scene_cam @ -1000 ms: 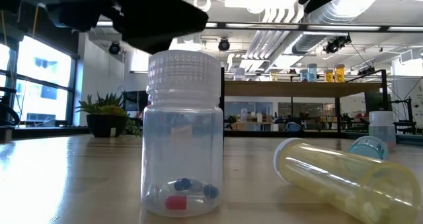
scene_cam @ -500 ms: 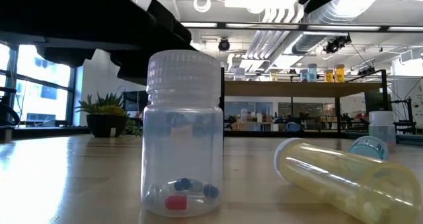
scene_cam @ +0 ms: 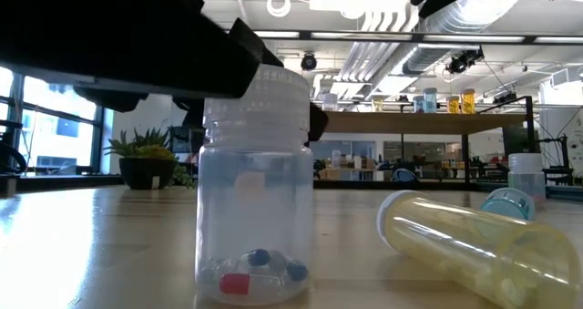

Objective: Pick and place medicine bottles onto shelf by color
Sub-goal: Put the bottom transparent pill bottle aligned with the other transparent pill bottle on the shelf

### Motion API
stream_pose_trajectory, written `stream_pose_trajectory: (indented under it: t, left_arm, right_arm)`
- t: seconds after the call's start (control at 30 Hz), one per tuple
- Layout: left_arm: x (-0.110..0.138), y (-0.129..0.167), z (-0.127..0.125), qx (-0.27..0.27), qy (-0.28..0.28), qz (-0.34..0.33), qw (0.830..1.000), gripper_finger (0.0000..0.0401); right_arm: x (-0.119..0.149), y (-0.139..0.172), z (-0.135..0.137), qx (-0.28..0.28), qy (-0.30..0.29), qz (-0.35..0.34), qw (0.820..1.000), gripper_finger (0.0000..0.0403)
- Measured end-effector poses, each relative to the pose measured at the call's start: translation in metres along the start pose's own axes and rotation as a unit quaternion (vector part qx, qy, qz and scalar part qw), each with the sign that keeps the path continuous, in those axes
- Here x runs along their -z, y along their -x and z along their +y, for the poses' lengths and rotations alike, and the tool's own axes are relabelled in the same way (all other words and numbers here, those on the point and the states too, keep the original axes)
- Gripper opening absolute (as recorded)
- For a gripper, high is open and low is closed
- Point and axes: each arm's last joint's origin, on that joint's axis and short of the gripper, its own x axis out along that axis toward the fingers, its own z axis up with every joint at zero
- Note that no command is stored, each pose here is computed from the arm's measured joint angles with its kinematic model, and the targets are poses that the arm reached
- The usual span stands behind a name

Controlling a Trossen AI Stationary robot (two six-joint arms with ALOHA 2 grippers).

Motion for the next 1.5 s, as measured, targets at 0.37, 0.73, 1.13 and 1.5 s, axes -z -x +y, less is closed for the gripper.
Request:
stream_pose_trajectory:
  t: [0.37, 0.73, 1.13, 1.5]
  left_arm:
    - [0.001, 0.000, 0.001, -0.008, 0.007, 0.005, 1.000, 0.0164]
    - [-0.002, -0.001, 0.017, -0.027, 0.005, -0.005, 1.000, 0.0133]
    - [-0.053, 0.032, 0.079, -0.070, -0.025, -0.066, 0.995, 0.0131]
    - [-0.083, 0.100, 0.169, -0.178, -0.036, -0.042, 0.983, 0.0135]
  right_arm:
    - [0.000, 0.000, 0.000, 0.000, 0.001, 0.000, 1.000, 0.0149]
    - [0.000, 0.000, 0.000, 0.000, 0.001, 0.000, 1.000, 0.0149]
    - [-0.001, 0.000, 0.000, 0.010, 0.005, -0.010, 1.000, 0.0149]
    - [-0.003, 0.000, -0.003, 0.050, 0.023, -0.048, 0.997, 0.0149]
